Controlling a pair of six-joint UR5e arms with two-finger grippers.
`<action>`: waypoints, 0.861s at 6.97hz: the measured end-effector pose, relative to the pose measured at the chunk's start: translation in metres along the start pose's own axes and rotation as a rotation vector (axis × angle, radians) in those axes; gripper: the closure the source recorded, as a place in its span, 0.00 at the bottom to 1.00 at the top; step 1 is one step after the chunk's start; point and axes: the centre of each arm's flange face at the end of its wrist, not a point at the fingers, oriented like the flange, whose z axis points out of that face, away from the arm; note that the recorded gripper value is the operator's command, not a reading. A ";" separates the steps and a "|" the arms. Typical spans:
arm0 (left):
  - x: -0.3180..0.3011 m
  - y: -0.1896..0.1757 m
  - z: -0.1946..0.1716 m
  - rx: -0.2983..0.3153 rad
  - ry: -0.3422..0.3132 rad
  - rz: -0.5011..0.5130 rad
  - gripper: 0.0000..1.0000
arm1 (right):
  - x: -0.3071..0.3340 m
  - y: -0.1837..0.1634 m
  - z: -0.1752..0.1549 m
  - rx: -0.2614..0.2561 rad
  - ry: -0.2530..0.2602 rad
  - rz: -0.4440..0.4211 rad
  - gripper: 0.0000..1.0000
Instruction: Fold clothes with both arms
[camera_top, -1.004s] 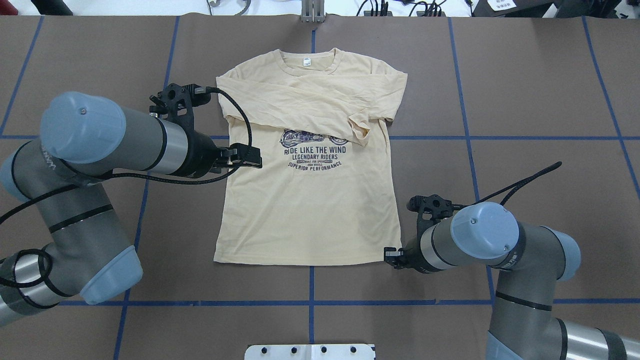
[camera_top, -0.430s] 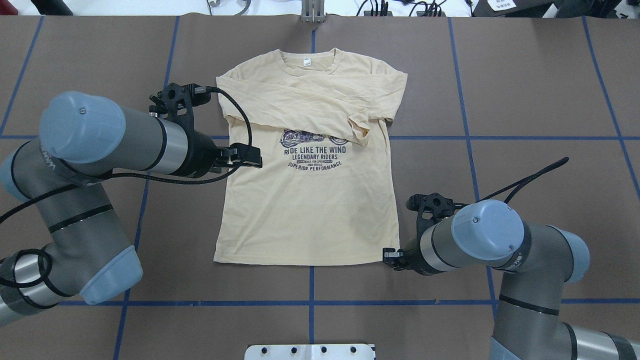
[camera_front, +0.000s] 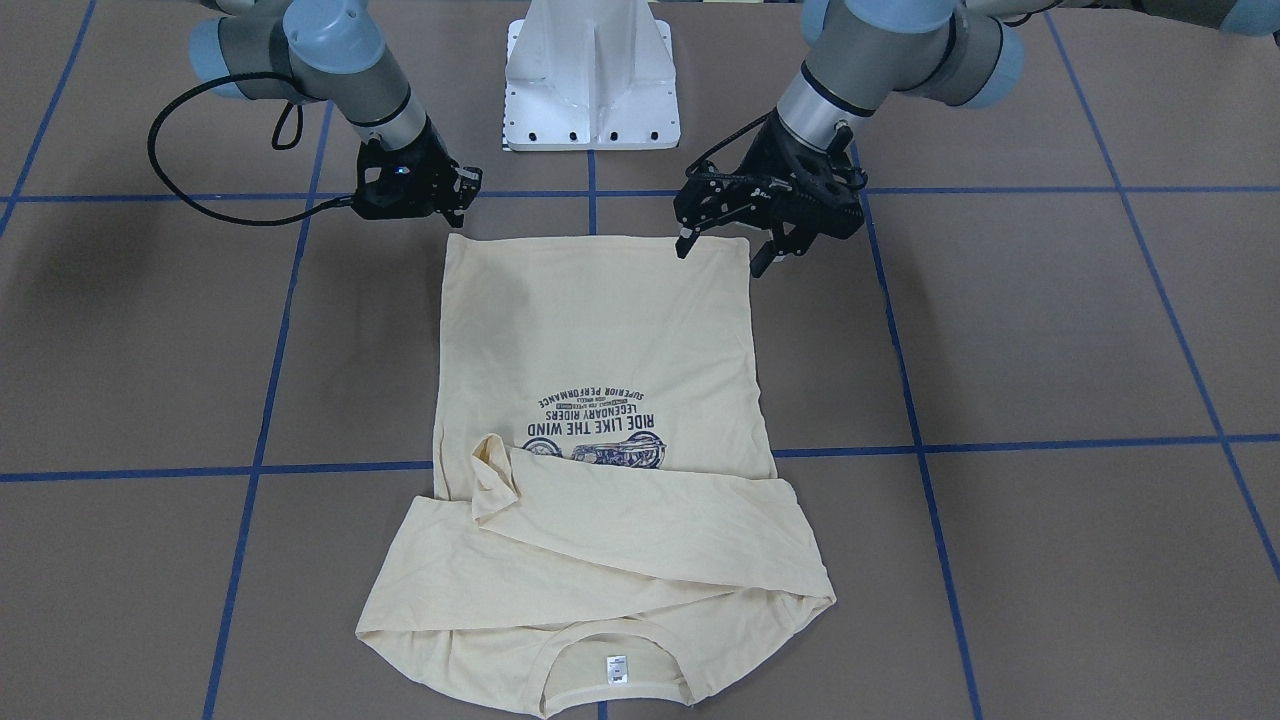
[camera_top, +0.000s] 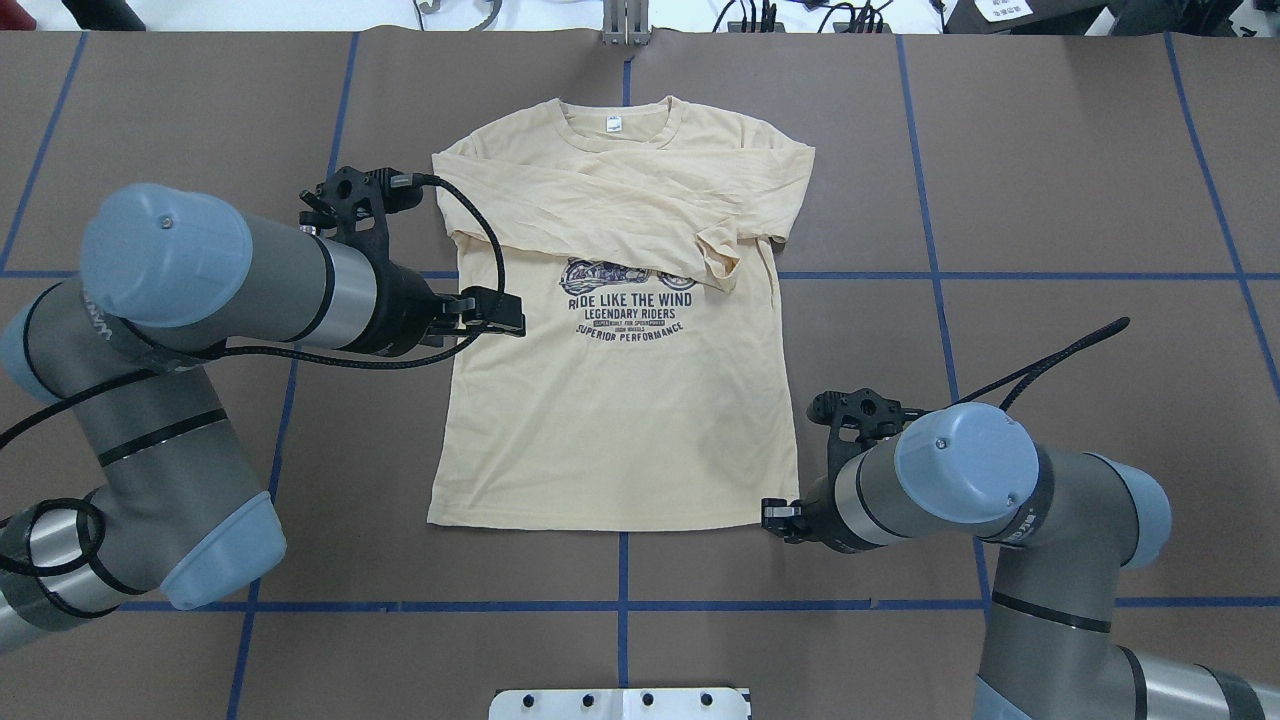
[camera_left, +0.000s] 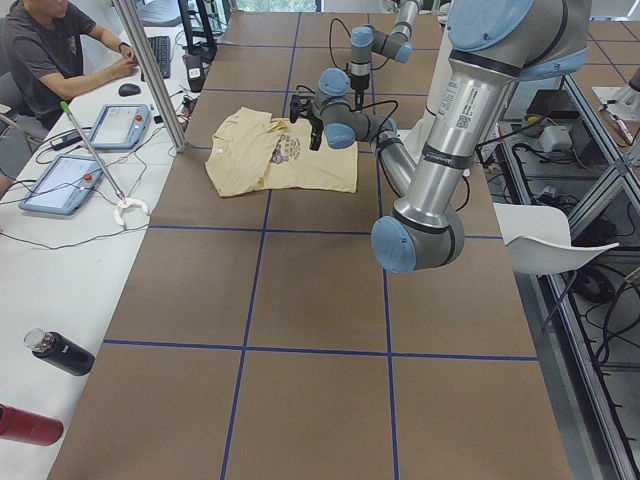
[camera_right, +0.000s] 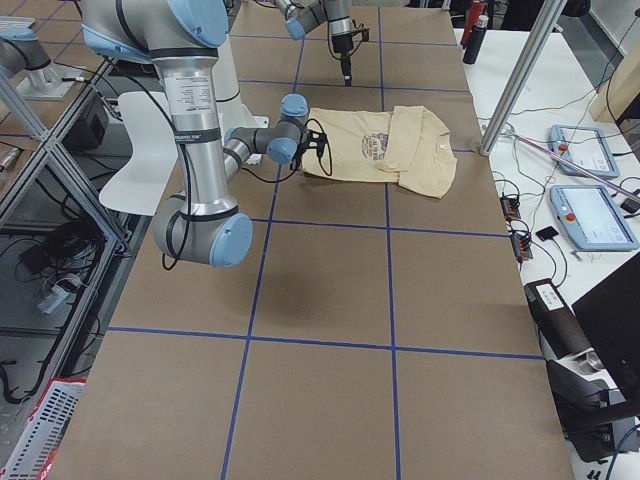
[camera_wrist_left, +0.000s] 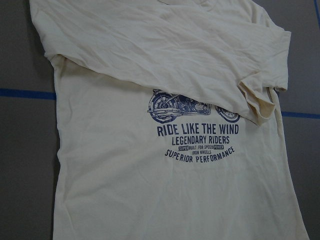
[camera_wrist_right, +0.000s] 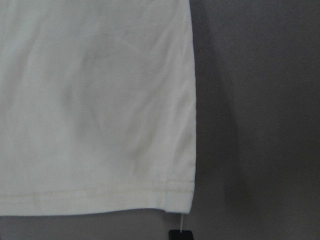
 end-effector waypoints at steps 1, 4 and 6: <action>0.000 0.000 0.000 -0.001 0.000 0.000 0.01 | -0.001 0.000 0.001 0.003 0.001 0.000 0.00; 0.001 0.000 0.001 -0.002 -0.001 0.000 0.01 | -0.005 -0.005 0.003 0.035 0.002 -0.001 0.00; 0.001 0.000 0.001 -0.002 -0.001 0.000 0.01 | -0.008 -0.010 0.012 0.052 0.014 -0.003 0.01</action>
